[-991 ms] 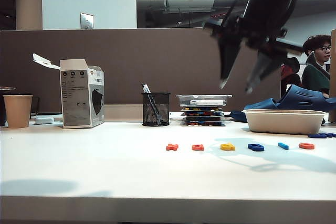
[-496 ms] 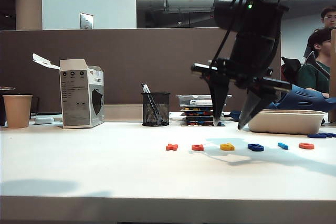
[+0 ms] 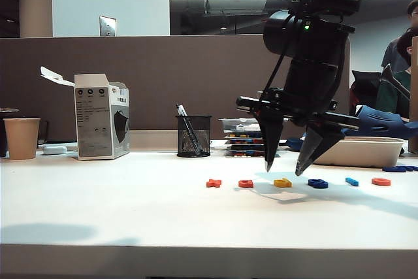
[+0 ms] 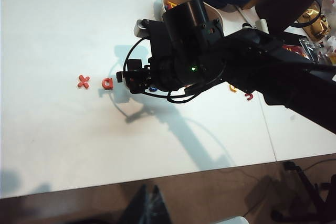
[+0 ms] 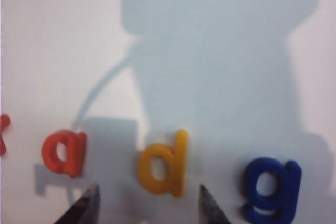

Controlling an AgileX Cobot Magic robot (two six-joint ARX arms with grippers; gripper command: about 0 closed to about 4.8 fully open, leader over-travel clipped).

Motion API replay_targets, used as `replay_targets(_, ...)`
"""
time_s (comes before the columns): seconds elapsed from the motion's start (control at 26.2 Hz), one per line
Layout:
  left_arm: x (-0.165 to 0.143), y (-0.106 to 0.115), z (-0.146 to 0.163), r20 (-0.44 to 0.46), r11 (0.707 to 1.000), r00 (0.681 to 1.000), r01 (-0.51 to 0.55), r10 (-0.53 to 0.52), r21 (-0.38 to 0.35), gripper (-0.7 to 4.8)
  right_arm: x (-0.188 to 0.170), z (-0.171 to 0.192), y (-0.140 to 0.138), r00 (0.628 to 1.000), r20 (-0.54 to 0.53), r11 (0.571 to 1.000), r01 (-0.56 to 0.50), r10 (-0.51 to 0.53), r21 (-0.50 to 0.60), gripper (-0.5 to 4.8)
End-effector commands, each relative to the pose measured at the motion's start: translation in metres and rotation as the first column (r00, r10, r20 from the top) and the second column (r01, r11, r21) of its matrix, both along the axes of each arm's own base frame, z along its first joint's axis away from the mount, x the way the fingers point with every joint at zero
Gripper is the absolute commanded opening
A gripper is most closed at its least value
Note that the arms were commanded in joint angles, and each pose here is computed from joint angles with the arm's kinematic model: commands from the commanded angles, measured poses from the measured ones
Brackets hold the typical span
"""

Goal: Select the appropriate letters from the row of letter magnets placed on the table to arrange into the word "dog".

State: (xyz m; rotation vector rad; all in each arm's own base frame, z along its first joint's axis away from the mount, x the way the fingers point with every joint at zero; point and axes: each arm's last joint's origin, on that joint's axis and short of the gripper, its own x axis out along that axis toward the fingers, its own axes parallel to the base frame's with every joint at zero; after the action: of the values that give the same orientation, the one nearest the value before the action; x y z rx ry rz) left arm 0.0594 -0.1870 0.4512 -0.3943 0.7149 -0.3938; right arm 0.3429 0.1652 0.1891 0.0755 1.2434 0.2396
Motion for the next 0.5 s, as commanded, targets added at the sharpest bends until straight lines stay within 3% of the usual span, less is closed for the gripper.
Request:
replay_targets(0.04, 0.000, 0.001, 0.001, 0.004, 1.000, 1.000, -0.005, 0.005, -0.006, -0.05, 0.004, -0.001, 0.002, 1.000, 0.025, 1.000, 0.002, -0.002, 0.010, 2.35)
replay_targets(0.5, 0.000, 0.001, 0.001, 0.004, 1.000, 1.000, -0.004, 0.004, -0.006, -0.05, 0.006, -0.017, 0.003, 1.000, -0.020, 1.000, 0.001, -0.001, -0.012, 2.35)
